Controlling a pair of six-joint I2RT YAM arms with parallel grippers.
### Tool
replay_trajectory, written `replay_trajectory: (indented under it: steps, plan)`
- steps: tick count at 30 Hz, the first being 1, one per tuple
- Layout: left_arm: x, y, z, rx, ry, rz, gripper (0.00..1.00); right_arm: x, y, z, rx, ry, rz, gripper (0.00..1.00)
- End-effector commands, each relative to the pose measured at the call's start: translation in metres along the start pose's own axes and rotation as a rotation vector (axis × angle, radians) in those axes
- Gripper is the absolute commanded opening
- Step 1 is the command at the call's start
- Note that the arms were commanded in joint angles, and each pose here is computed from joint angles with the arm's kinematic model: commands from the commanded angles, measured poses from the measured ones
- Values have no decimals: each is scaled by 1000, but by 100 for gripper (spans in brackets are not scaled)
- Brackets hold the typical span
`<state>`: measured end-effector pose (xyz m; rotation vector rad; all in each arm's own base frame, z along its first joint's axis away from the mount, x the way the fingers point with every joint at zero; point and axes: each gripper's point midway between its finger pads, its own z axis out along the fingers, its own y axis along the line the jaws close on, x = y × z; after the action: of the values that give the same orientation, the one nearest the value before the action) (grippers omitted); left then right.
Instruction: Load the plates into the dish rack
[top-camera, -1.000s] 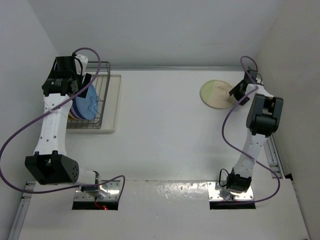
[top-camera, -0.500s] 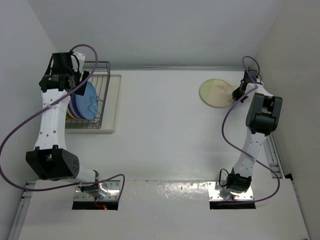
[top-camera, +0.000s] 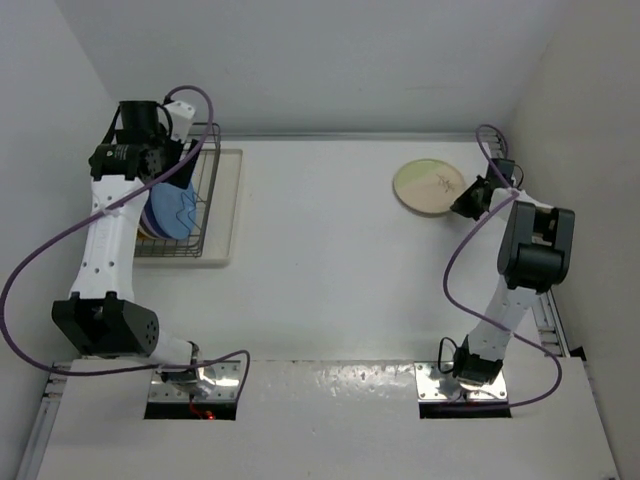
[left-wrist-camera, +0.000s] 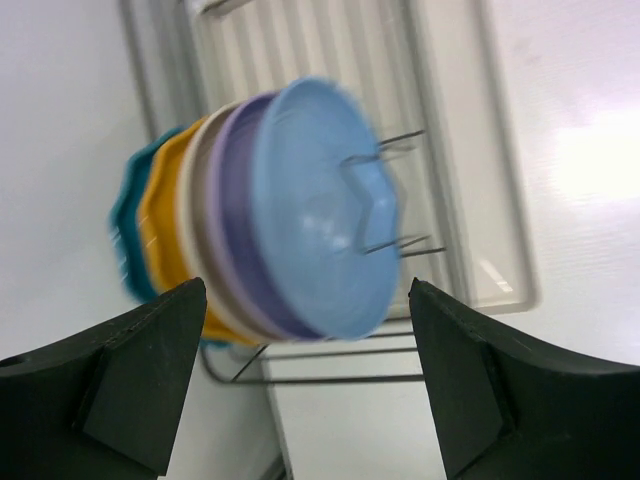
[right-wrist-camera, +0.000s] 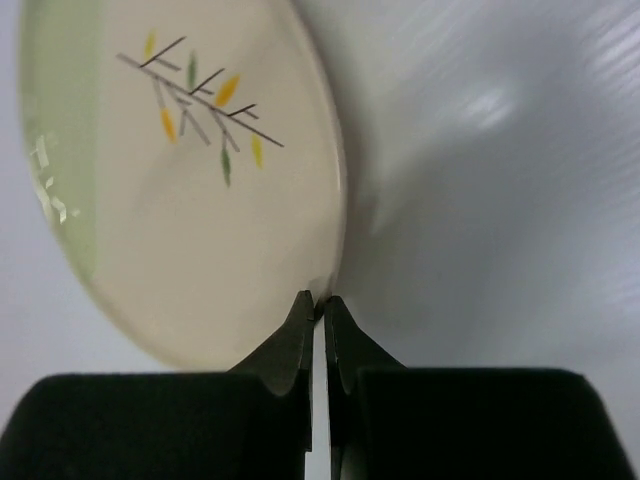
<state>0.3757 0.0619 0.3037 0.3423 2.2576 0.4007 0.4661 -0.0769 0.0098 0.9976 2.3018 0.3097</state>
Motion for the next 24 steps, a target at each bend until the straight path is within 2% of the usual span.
replay_trajectory:
  steps: [1, 7, 11, 12, 18, 24]
  plan:
    - [-27, -42, -2, 165, -83, 55, 88, -7, 48, -44, -234, -75, -68, 0]
    - [-38, -115, 9, 334, -81, 164, 88, 30, 63, -83, -355, -60, -51, 0]
    - [-38, -166, 12, 456, -70, 223, 88, 69, 48, -86, -330, -5, -55, 0]
    - [-35, -178, 14, 491, -59, 224, 88, 66, 52, -93, -348, -25, -65, 0]
    - [-6, -275, 21, 808, 31, 261, 88, 117, 30, -101, -339, 45, -55, 0]
    - [-3, -340, 31, 987, 73, 281, 88, 141, 31, -120, -367, 56, -134, 0]
